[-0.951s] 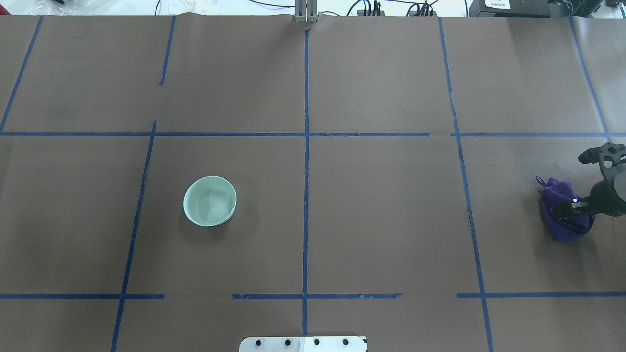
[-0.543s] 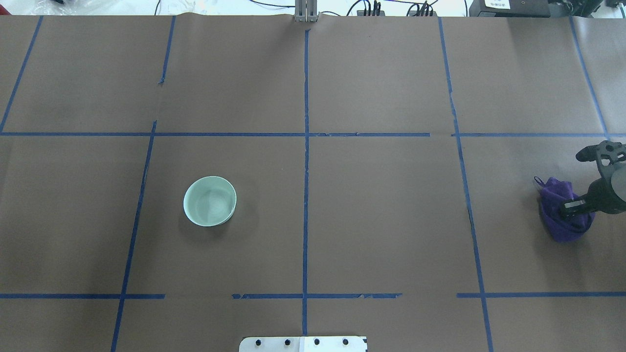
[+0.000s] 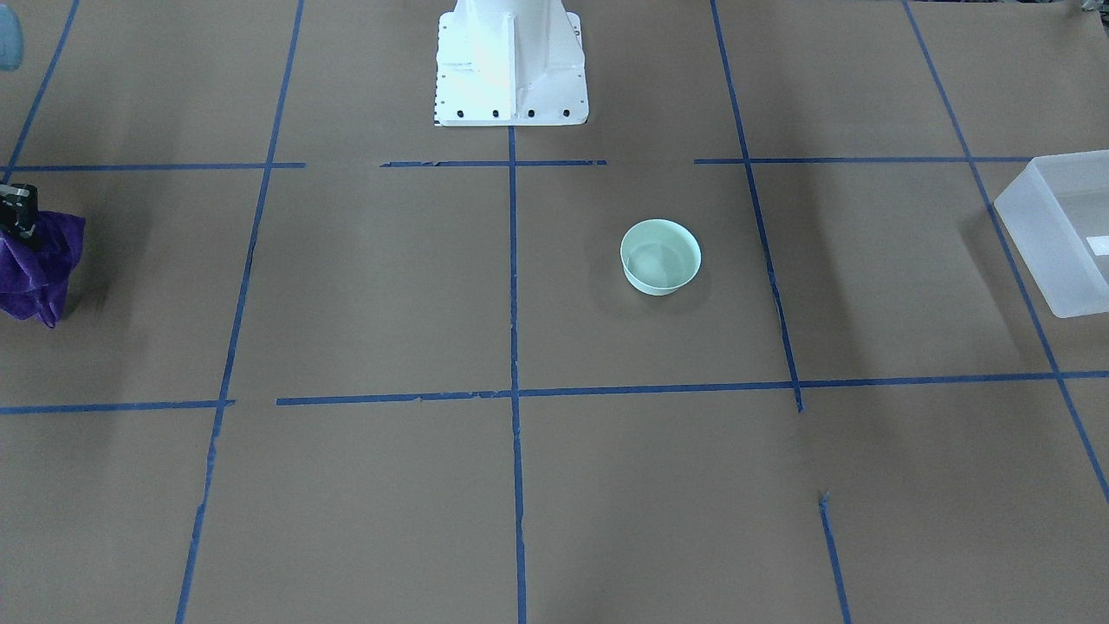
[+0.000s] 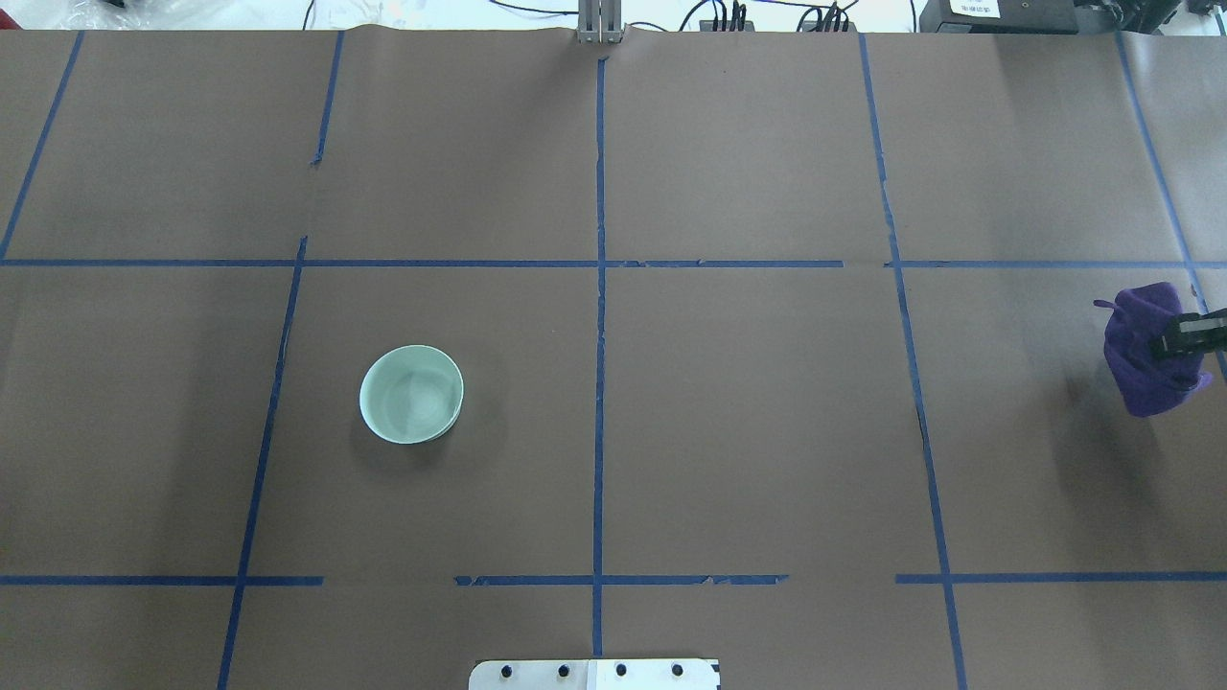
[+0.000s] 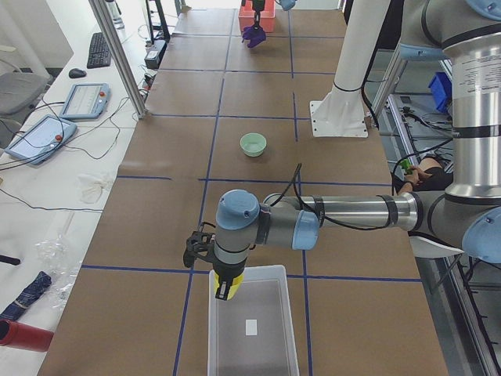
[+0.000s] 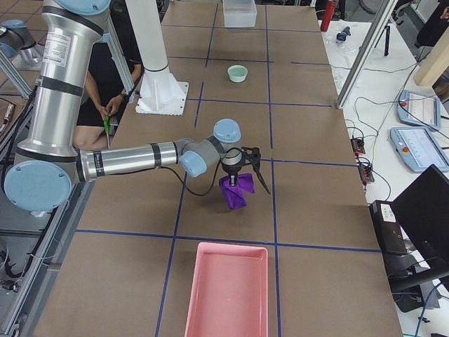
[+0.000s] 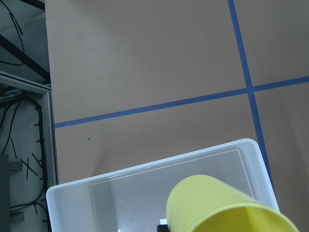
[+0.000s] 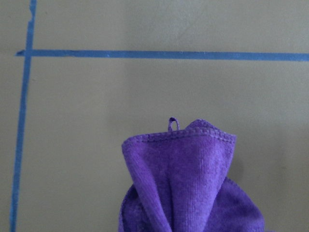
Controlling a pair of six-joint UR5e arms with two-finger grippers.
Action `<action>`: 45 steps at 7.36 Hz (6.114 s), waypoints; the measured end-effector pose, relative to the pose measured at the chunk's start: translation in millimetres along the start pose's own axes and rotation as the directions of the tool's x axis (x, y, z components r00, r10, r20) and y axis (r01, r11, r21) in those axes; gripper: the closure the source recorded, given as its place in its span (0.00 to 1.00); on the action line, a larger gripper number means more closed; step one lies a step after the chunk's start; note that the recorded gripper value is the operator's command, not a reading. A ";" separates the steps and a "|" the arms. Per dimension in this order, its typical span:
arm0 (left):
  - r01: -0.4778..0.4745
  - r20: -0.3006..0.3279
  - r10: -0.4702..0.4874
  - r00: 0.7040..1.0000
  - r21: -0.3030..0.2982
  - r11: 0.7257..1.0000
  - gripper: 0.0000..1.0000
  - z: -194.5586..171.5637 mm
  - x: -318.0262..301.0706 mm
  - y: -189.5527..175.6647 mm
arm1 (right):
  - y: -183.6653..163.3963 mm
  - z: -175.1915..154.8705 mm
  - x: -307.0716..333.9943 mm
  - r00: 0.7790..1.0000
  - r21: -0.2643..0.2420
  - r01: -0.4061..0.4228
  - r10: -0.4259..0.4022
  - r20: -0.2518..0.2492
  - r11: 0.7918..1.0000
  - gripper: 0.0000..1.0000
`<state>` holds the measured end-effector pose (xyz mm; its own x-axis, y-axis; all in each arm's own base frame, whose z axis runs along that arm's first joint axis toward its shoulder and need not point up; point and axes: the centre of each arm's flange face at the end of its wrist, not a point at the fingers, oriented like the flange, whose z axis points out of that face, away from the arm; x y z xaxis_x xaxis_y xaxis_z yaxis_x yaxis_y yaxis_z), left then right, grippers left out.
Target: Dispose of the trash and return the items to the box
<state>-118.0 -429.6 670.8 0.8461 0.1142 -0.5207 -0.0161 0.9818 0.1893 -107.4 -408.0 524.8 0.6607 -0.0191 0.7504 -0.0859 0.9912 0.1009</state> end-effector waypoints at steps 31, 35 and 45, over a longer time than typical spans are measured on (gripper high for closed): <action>0.378 -0.444 -0.389 0.807 -0.118 0.918 0.01 -11.9 557.0 -38.8 | -14.0 -36.9 323.4 0.991 -0.015 0.053 -0.054 -0.122 0.999 0.00; 0.433 -0.347 -0.445 0.826 -0.114 0.894 0.06 23.2 656.6 -38.3 | -37.1 -52.4 255.5 0.995 0.038 -0.073 0.076 -0.072 0.997 0.00; 0.459 -0.242 -0.476 0.845 -0.127 0.879 1.00 25.5 644.8 -32.4 | -49.1 -63.8 147.7 0.988 -0.054 -0.153 0.151 -0.046 0.987 0.00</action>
<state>441.6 -391.7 350.2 0.5943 -0.3344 -0.7314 0.3063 0.9350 -0.1786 41.9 -451.2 589.0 0.6737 0.1366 0.7262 -0.1459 0.9880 -0.0504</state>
